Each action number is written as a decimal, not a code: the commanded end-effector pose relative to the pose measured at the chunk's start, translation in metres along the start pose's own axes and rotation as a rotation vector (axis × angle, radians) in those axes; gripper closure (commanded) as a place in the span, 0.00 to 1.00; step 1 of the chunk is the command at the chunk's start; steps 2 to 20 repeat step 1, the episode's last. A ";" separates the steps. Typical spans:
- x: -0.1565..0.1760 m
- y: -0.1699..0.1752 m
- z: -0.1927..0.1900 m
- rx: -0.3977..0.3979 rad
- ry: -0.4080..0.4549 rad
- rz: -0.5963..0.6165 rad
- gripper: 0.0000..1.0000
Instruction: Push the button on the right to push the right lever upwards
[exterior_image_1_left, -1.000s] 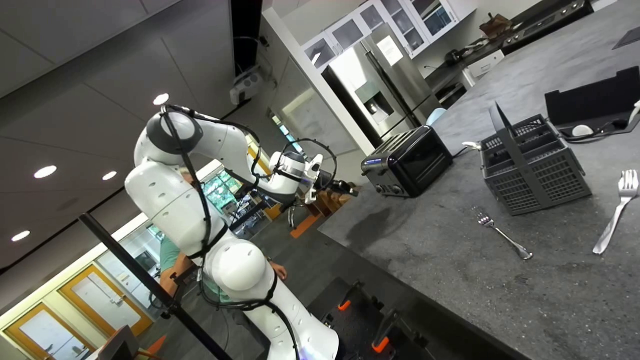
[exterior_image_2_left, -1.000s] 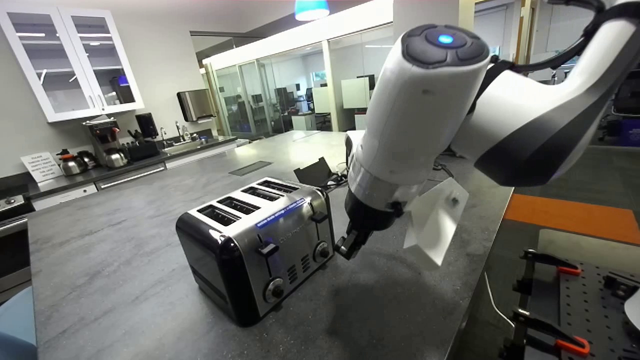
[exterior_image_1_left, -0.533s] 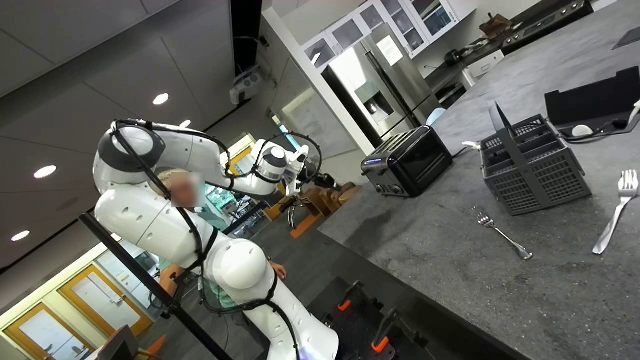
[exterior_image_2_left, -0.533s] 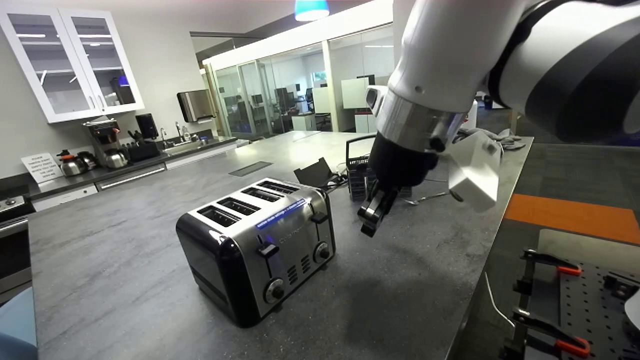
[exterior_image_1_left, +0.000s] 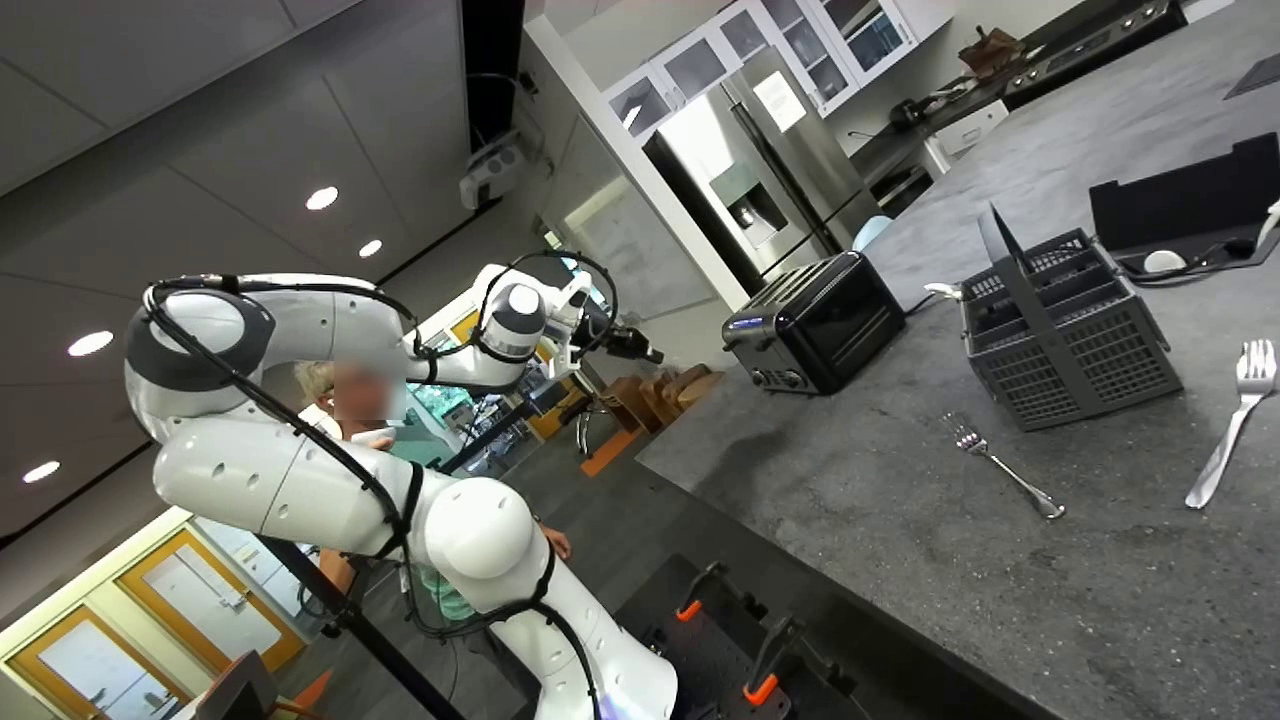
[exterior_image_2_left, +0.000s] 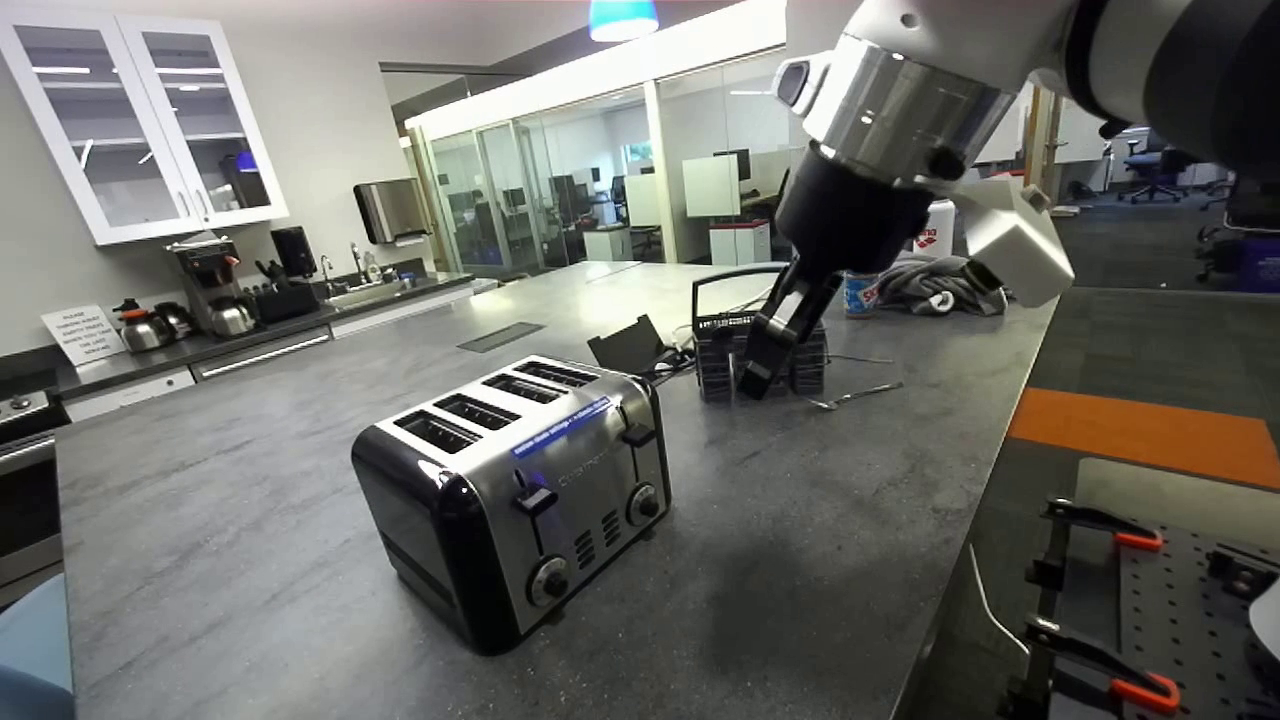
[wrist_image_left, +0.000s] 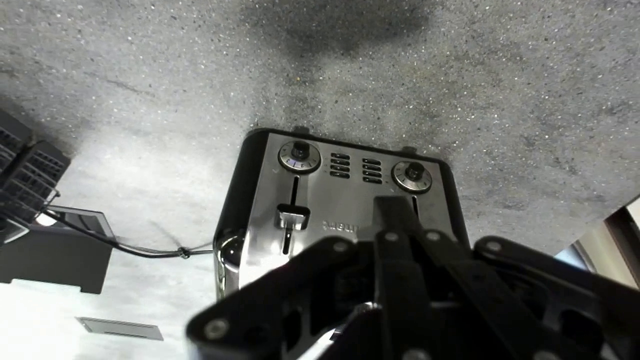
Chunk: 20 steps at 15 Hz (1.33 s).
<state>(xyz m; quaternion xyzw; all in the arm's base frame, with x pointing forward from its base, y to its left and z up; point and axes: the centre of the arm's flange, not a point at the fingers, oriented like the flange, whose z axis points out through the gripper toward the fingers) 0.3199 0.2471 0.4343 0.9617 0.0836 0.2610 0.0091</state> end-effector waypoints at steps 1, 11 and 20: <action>-0.010 0.013 -0.019 0.002 0.014 -0.012 1.00; -0.010 0.013 -0.019 0.002 0.014 -0.012 1.00; -0.010 0.013 -0.019 0.002 0.014 -0.012 1.00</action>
